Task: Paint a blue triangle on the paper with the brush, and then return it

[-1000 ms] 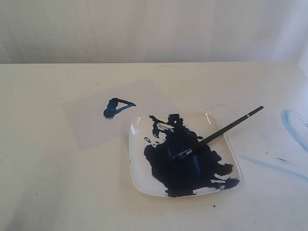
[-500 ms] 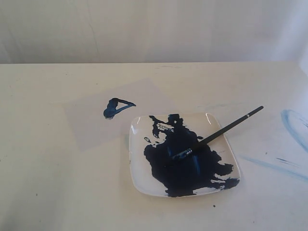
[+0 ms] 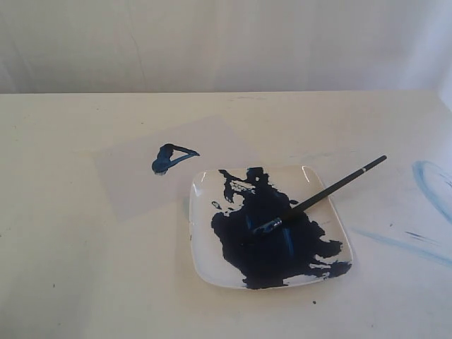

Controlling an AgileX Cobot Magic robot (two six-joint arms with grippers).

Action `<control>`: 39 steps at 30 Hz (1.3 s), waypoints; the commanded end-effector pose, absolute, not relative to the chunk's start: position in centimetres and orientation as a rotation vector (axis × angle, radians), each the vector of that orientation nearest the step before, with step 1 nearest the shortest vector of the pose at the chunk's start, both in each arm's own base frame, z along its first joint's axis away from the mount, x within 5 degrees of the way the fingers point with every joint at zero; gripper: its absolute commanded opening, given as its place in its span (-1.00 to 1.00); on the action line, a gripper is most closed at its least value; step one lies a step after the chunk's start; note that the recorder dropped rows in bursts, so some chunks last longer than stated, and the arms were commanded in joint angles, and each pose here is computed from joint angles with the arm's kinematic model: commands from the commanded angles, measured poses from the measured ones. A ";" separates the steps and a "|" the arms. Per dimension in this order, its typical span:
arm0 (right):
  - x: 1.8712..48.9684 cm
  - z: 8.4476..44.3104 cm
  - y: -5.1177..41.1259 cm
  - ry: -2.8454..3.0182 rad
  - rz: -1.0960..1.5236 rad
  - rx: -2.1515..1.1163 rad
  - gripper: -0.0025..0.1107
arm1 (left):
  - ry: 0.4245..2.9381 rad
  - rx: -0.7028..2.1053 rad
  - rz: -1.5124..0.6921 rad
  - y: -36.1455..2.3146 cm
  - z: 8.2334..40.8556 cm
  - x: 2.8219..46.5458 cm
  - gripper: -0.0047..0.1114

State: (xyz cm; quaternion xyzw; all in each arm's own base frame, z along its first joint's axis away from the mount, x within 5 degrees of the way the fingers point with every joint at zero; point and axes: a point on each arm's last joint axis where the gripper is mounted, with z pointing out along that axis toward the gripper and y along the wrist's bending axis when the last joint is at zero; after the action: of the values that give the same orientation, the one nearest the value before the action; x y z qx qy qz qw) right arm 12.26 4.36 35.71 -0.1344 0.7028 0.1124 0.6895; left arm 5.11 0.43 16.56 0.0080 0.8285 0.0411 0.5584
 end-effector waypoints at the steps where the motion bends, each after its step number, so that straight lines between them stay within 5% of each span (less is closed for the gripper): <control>1: 12.2 35.7 4.3 1.570 0.247 -0.299 -0.96 | 1.956 -0.027 0.070 0.4 16.4 5.1 -0.92; 39: 10.8 35.5 3.9 1.530 0.257 -0.299 -0.96 | 1.952 -0.022 0.073 0.4 16.5 5.1 -0.92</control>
State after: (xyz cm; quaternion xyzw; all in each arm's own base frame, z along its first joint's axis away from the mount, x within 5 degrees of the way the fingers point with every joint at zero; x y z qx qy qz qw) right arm 11.77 4.23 35.66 -0.1343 0.6981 0.1137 0.6940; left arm 5.11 0.43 16.56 -0.0059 0.8286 0.0317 0.5590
